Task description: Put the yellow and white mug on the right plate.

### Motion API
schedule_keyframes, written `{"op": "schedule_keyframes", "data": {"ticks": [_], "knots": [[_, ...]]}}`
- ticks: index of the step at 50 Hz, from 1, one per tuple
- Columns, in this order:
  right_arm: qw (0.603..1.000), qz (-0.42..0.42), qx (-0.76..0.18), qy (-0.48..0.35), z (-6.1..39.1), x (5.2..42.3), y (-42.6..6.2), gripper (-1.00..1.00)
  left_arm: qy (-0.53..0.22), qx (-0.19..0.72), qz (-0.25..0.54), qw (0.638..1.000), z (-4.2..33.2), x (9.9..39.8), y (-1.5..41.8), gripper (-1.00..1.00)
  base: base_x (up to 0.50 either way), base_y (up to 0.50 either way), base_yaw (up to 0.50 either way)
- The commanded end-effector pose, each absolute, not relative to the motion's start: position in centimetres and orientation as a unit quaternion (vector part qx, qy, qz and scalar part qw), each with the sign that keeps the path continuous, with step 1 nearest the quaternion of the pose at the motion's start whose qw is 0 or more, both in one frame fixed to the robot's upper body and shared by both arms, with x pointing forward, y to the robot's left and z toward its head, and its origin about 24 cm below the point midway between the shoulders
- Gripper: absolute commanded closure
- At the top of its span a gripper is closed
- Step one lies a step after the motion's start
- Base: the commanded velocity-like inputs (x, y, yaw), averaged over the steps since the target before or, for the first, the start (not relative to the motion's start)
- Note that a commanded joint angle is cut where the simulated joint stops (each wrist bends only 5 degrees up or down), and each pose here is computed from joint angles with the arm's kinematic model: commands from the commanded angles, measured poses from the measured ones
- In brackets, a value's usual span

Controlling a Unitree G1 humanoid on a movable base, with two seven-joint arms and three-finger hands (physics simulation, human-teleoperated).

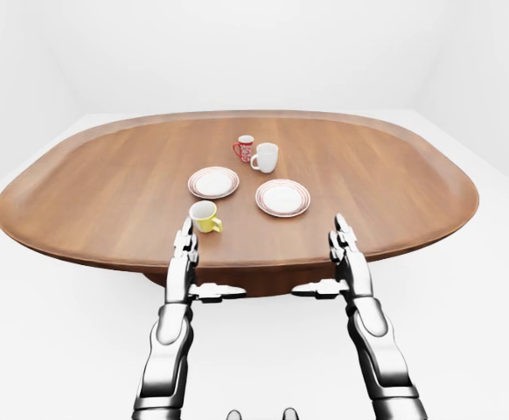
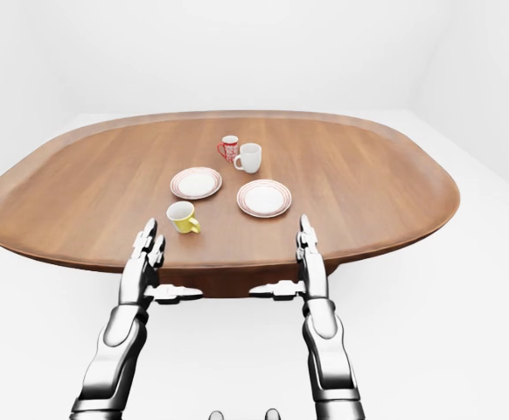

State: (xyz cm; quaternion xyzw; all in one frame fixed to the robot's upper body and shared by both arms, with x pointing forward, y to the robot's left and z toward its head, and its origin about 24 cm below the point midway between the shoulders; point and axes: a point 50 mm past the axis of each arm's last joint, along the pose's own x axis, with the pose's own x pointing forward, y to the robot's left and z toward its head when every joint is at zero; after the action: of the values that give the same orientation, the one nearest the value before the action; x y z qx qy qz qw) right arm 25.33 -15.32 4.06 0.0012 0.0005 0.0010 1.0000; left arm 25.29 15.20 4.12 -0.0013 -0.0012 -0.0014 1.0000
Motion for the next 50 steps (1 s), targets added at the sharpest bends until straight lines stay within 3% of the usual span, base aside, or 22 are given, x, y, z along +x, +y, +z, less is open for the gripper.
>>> {"op": "schedule_keyframes", "data": {"ticks": [1,20,32,50], "knots": [[1.000,0.002,0.000,0.002,4.6,25.3,-16.0,-1.00,-0.001,-0.001,0.000,1.000,4.7,25.3,16.0,-1.00,0.00,0.00,0.00],[0.997,0.004,0.000,-0.075,8.8,24.9,-16.6,-1.00,-0.077,0.002,0.006,0.997,9.0,25.2,16.8,-1.00,0.00,0.00,0.00],[0.994,0.002,-0.003,-0.113,10.6,24.6,-17.1,-1.00,-0.085,0.003,0.007,0.996,9.3,25.2,17.0,-1.00,0.00,0.00,0.00],[0.994,0.006,-0.007,-0.105,10.3,24.7,-16.9,-1.00,-0.077,0.005,0.005,0.997,9.0,25.1,16.8,-1.00,0.00,0.00,0.47]]}}
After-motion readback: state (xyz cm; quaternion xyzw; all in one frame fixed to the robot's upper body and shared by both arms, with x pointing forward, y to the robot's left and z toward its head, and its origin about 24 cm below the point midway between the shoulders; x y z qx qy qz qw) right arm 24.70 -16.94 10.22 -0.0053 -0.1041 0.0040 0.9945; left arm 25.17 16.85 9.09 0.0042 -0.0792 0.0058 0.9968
